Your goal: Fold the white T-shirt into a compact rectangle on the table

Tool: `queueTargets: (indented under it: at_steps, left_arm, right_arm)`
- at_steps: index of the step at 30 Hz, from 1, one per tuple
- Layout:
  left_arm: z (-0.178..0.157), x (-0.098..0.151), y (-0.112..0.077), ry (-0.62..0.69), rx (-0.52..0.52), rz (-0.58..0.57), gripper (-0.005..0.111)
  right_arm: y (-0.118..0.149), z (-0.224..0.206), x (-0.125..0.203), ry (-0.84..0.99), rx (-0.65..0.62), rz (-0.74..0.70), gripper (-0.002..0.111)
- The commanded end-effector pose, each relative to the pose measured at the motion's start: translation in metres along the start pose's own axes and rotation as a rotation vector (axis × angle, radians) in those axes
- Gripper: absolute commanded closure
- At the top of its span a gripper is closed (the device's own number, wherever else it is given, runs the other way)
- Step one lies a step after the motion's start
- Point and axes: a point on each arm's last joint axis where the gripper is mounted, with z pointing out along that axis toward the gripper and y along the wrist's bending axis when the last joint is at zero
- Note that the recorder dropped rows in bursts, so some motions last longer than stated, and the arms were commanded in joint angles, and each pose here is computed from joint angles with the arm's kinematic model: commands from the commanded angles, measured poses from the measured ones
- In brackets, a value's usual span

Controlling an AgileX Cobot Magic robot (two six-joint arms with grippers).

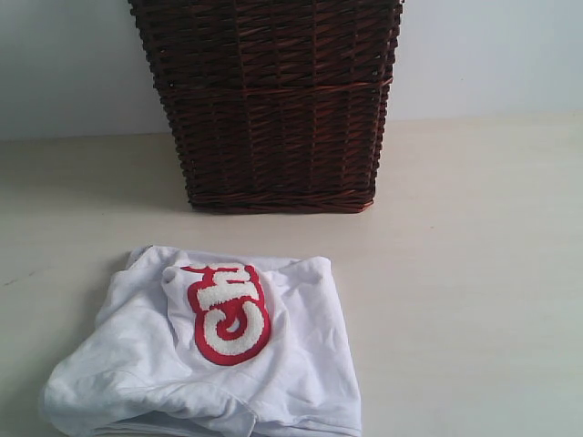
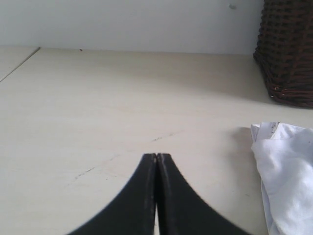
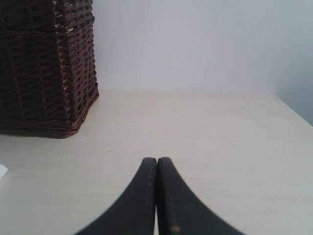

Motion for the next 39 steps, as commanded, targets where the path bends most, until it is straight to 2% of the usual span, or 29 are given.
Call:
queueTargets:
  at_steps: [1, 39]
  left_arm:
    - [-0.0001, -0.0002, 0.0000, -0.010, 0.000, 0.000, 0.107]
    - [-0.0001, -0.0002, 0.0000, -0.010, 0.000, 0.000, 0.107]
  right_arm:
    - [0.0010, 0.0000, 0.0010, -0.002, -0.008, 0.057, 0.108]
    - [0.0013, 0.0000, 0.0011, 0.000, -0.012, 0.071, 0.108]
